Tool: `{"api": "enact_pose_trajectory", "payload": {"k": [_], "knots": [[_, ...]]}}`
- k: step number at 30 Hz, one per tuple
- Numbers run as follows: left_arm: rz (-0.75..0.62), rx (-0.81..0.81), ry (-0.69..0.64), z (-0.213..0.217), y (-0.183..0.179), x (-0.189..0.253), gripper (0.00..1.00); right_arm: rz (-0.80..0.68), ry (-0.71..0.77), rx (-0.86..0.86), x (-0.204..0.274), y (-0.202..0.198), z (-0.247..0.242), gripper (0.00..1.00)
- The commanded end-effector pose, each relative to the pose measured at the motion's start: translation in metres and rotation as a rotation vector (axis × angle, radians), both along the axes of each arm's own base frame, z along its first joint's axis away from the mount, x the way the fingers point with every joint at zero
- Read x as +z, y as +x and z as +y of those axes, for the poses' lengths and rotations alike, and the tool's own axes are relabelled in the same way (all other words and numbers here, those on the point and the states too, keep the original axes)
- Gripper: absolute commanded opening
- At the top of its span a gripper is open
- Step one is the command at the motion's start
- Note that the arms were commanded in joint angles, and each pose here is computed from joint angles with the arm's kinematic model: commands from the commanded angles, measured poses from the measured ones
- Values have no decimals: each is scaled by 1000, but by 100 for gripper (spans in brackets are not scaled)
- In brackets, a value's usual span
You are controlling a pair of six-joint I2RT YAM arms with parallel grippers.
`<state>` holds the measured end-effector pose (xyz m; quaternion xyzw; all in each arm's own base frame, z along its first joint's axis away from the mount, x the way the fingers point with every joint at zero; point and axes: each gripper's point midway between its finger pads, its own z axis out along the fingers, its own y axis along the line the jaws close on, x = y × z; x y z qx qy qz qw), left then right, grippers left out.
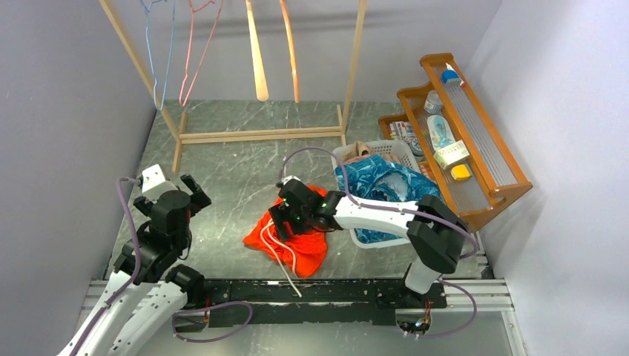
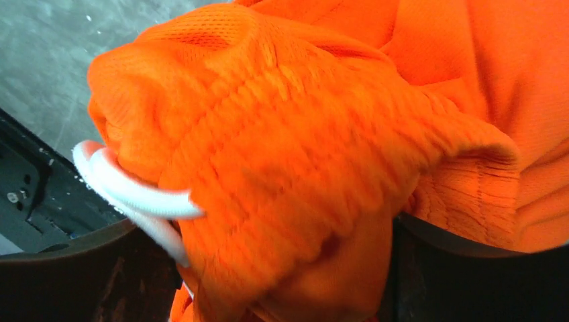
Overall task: Remove the shorts from the hanger
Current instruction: Pick up the shorts at the center of the board.
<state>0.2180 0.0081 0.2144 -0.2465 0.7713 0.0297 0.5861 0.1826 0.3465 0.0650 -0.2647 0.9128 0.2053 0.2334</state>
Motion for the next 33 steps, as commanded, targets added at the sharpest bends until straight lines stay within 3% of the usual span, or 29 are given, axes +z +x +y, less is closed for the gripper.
{"api": "enact_pose_trajectory", "payload": {"k": [1, 2, 3, 14, 16, 19, 25, 30, 33], "knots": [[-48, -1, -35, 0, -1, 14, 96, 30, -18, 29, -2, -17, 17, 89], [-50, -1, -37, 0, -1, 15, 96, 31, -13, 44, -3, -20, 22, 98], [-52, 0, -38, 0, -2, 15, 96, 35, -18, 57, -7, -24, 25, 100], [-56, -1, -44, 0, -3, 15, 96, -174, -421, -116, -99, -10, -18, 100], [-59, 0, -46, 1, -4, 16, 96, -197, -443, -120, -106, -7, -22, 92], [-59, 2, -48, 1, -4, 15, 96, -238, -443, -138, -110, -3, -29, 64], [-59, 7, -49, 2, -5, 15, 96, -395, -436, -212, -83, 20, -42, 20], [-56, 8, -51, 2, -5, 14, 96, -497, -300, -247, -26, 38, -35, 4], [-52, 8, -49, 2, -4, 13, 96, -537, -132, -274, 29, 46, -26, 2]]}}
